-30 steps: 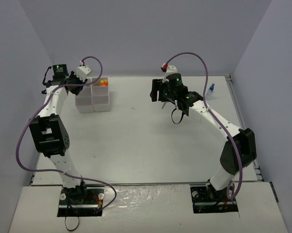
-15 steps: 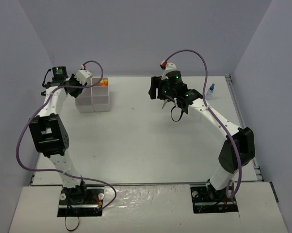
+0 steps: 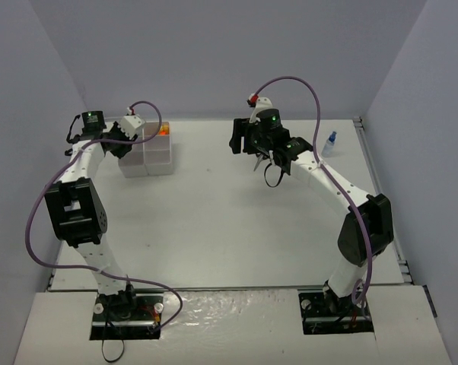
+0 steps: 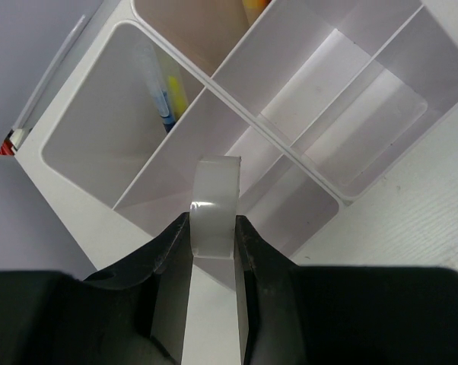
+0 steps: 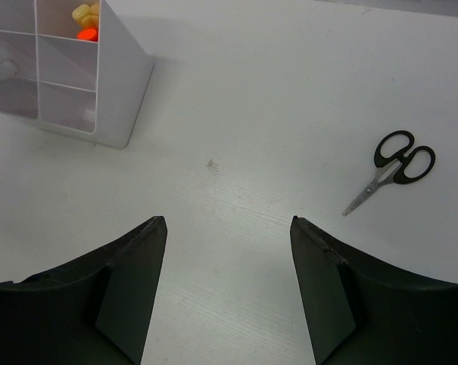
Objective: Sort the stationery into containers
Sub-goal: Place the stationery in the storage box.
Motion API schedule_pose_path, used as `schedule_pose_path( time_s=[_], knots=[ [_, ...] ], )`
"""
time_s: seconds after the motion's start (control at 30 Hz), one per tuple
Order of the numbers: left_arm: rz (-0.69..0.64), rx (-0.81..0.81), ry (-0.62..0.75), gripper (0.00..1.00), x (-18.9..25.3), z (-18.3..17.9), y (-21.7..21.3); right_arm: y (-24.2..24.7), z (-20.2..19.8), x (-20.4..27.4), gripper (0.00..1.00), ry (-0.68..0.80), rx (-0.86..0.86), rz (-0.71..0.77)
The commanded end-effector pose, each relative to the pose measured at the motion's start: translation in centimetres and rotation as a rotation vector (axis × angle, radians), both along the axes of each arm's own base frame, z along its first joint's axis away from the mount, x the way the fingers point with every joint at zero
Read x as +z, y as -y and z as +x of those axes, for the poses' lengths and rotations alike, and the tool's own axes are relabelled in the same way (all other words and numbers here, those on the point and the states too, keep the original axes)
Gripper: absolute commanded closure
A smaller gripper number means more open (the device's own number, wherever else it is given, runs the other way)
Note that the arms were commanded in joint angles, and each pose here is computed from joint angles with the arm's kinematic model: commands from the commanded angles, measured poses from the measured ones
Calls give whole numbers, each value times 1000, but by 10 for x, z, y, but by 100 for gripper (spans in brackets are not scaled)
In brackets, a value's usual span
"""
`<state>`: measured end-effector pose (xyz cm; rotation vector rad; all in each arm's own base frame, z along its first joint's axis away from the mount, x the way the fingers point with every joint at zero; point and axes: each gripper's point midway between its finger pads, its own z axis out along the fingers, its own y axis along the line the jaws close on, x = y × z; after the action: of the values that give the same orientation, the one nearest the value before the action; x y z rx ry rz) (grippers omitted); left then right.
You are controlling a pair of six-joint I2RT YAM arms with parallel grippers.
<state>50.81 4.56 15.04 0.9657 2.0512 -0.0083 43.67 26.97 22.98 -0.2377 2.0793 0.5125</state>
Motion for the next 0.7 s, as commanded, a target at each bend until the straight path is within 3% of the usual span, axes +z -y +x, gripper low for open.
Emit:
schedule_pose_path(
  time_s=[0.0,0.53,0.63,0.67],
  knots=[
    [27,-38,176,100,55,18,-6,8,4,41,37,97,-30,50],
    [86,6,224,99,45,50,-23,16,-4,46,36,100,-54,58],
    [88,-4,216,91,40,48,-22,18,-4,49,36,108,-57,56],
    [88,-5,220,74,41,48,-22,19,-4,49,36,110,-60,55]
  ],
)
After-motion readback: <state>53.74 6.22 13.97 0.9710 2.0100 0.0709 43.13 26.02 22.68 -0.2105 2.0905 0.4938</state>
